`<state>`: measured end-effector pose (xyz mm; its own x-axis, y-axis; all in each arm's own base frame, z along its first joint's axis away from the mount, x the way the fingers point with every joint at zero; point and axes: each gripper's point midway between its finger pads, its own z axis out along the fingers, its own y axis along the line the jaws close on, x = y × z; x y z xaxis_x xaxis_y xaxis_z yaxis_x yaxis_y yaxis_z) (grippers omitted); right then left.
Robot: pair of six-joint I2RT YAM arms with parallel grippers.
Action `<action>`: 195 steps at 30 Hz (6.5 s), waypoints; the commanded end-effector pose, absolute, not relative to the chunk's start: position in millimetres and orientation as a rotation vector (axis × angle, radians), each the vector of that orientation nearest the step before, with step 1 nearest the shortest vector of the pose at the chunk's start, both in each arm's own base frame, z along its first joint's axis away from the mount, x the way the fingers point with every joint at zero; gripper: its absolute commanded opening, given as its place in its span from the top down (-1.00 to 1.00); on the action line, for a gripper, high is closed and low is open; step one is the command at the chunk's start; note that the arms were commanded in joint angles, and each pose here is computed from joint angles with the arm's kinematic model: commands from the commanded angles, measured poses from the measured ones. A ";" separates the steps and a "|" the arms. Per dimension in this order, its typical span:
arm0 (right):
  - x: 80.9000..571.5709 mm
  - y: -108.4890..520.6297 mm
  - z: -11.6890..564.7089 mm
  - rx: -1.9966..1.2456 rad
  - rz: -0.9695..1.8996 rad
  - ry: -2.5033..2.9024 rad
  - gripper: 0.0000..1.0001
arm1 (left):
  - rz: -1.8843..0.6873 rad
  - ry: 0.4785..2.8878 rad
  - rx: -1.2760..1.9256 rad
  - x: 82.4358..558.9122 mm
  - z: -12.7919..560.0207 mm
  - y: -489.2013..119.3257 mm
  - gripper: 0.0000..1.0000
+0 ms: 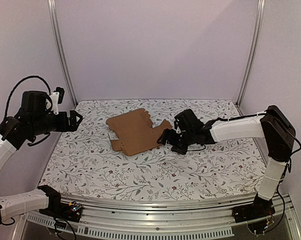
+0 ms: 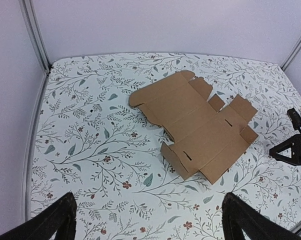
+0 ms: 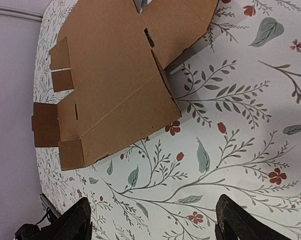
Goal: Fold the paper box
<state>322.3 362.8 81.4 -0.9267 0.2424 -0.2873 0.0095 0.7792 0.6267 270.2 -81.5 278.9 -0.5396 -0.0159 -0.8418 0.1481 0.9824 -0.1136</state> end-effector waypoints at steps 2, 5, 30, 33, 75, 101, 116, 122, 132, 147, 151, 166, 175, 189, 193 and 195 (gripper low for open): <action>331.5 398.2 78.0 0.366 1.055 2.496 -0.68 | -0.257 2.098 0.100 265.0 277.4 -86.1 -0.99; 331.9 408.6 67.5 0.427 1.067 2.463 -0.67 | -0.309 2.082 0.108 262.1 272.5 -91.9 -0.99; 356.2 434.4 7.8 0.819 1.081 2.301 -0.49 | -0.383 2.041 0.071 225.3 275.5 -83.8 -0.99; 356.7 434.2 -2.6 0.850 1.071 2.309 -0.49 | -0.383 2.030 0.066 225.0 278.1 -83.0 -0.99; 375.8 428.0 26.2 0.747 1.191 2.200 1.00 | -0.339 2.058 0.064 230.9 270.8 -80.3 -0.99; 343.5 422.7 95.3 0.307 1.608 2.379 1.00 | -0.255 2.029 0.103 238.4 312.3 -74.8 -0.99; 301.7 374.9 112.3 -0.257 1.209 2.690 1.00 | -0.324 2.043 0.227 248.7 322.4 -98.8 -0.99; 281.6 348.9 126.7 -0.545 1.002 2.745 1.00 | -0.508 2.064 0.363 248.8 326.4 -134.4 -0.99; 291.1 313.7 181.7 -0.748 0.662 2.653 1.00 | -0.607 2.054 0.426 247.4 330.1 -152.3 -0.99; 204.2 324.6 316.0 -1.134 1.025 2.344 1.00 | -0.588 1.962 0.392 237.2 360.5 -142.3 -0.99; 172.9 326.1 340.7 -1.198 1.193 2.277 1.00 | -0.564 1.926 0.388 236.1 372.9 -138.1 -0.99; 96.5 309.1 300.4 -1.481 1.273 2.516 1.00 | -0.594 1.904 0.400 237.8 379.7 -143.6 -0.99; 153.7 299.9 222.3 -1.461 0.651 2.746 1.00 | -0.663 1.966 0.453 235.6 361.5 -156.6 -0.99; 230.7 298.5 184.4 -1.674 -0.154 2.488 1.00 | -0.702 2.086 0.600 238.6 297.5 -211.0 -0.99; 237.4 305.3 175.3 -1.745 -0.219 2.437 1.00 | -0.704 2.097 0.618 239.2 280.8 -227.6 -0.99; 239.4 311.7 176.1 -1.765 -0.217 2.416 1.00 | -0.693 2.111 0.624 239.9 270.8 -233.9 -0.99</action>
<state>247.4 336.7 176.8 -0.3620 -0.9128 -0.1893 -0.9085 0.3909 -0.1476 234.1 -220.9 278.4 -0.5634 0.2012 -0.8013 0.6411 0.7183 -0.2704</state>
